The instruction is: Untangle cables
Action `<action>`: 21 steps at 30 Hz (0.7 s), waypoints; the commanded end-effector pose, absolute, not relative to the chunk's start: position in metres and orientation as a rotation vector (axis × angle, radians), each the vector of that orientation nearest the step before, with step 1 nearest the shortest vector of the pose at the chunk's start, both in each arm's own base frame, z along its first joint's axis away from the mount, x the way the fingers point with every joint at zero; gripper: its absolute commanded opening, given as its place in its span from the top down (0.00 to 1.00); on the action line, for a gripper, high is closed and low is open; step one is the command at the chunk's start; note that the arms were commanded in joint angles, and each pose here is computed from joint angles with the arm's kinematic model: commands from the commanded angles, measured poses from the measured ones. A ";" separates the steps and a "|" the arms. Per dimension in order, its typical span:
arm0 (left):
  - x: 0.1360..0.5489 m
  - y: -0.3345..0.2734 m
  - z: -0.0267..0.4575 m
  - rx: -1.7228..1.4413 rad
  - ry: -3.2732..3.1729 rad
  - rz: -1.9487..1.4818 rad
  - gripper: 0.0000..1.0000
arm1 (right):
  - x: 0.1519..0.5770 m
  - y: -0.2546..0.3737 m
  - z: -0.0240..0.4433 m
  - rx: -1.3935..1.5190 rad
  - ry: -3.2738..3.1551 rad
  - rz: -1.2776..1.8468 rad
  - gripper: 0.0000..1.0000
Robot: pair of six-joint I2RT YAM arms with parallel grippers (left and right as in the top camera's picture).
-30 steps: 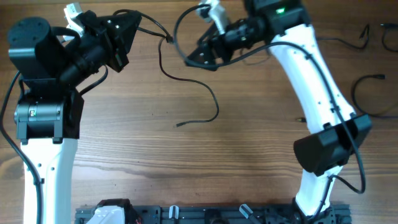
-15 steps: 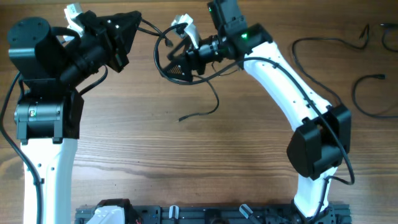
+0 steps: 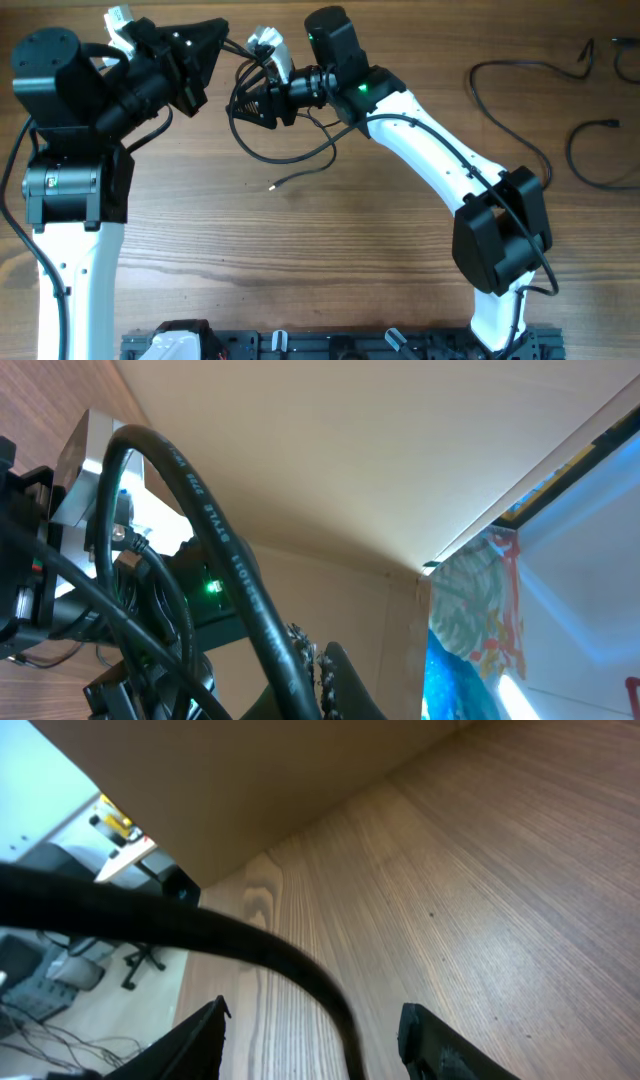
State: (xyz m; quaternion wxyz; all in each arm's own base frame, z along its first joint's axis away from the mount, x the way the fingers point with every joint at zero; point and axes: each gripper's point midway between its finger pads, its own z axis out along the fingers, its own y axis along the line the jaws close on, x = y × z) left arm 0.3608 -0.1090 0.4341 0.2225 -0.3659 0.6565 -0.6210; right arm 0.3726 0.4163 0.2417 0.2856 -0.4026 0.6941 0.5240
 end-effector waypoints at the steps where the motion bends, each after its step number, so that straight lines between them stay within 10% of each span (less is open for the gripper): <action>1: 0.357 -0.112 0.440 -0.979 1.820 -1.738 0.93 | 0.375 0.418 0.237 -0.999 1.928 1.437 0.49; 7: 0.357 -0.112 0.440 -0.979 1.821 -1.739 0.93 | 0.377 0.422 0.240 -0.870 2.014 1.505 0.72; 17: 0.357 -0.112 0.440 -0.984 1.820 -1.741 0.93 | 0.380 0.425 0.228 -0.795 2.099 1.446 0.64; 21: 0.357 -0.112 0.440 -0.984 1.820 -1.741 0.93 | 0.380 0.429 0.224 -0.790 2.105 1.430 0.85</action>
